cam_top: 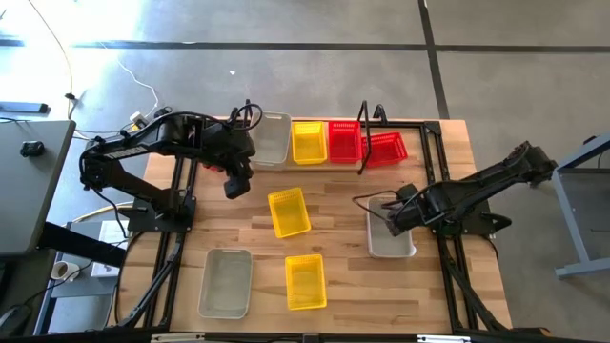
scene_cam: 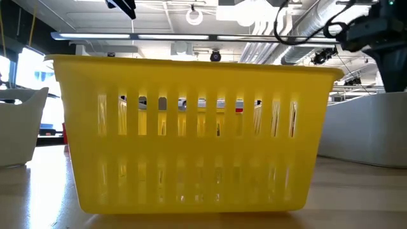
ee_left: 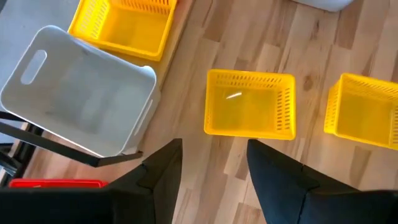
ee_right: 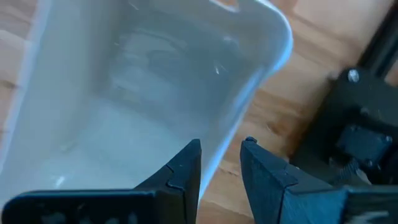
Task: Stack baskets on shelf by color
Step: Stack the top gray bin on the gray bin on the shelf
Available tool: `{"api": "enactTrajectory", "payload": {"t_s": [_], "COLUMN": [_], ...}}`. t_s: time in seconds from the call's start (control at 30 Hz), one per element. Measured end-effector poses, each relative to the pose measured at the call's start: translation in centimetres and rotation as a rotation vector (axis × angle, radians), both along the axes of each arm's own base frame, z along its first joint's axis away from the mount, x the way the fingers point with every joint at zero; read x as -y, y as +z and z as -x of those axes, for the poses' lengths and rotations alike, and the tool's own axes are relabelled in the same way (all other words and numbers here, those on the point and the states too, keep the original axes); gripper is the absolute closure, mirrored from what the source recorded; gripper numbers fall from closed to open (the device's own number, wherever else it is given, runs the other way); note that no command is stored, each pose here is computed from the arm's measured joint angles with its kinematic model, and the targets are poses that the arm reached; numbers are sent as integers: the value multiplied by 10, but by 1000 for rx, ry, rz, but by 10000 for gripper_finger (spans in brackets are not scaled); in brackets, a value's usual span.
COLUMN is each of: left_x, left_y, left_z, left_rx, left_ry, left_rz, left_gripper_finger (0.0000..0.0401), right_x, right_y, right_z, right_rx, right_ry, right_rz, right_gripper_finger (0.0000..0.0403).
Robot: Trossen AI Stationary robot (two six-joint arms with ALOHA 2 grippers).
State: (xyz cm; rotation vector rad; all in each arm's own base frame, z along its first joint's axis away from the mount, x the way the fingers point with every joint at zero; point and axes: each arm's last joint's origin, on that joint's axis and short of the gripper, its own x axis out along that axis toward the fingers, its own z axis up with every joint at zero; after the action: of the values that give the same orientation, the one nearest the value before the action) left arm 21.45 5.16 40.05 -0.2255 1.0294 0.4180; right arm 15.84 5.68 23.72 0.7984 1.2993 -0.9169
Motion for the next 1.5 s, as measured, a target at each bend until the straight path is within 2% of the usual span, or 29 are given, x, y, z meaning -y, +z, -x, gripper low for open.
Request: {"api": "enactTrajectory", "payload": {"t_s": [0.27,0.5,0.87,0.93,1.1,1.5], "left_x": [1,1,1,1,1,14], "left_y": [0,0,0,0,0,5], "left_z": [0,0,-1,-1,-1,-10], "left_rx": [7,8,11,10,11,67], "left_ry": [-11,-12,-12,-17,-28,-160], "left_rz": [24,23,23,20,13,-61], "left_gripper_finger": [229,229,229,229,229,229], "right_x": [1,1,1,2,1,-1], "right_y": [-25,-53,-78,-79,-73,-31], "right_z": [8,8,13,14,9,-9], "right_rx": [-61,-13,2,2,40,201], "right_ry": [-110,-113,-180,-205,-250,-367], "right_rz": [-20,-65,-115,-115,-97,3], "right_gripper_finger": [304,304,309,324,394,402]}}
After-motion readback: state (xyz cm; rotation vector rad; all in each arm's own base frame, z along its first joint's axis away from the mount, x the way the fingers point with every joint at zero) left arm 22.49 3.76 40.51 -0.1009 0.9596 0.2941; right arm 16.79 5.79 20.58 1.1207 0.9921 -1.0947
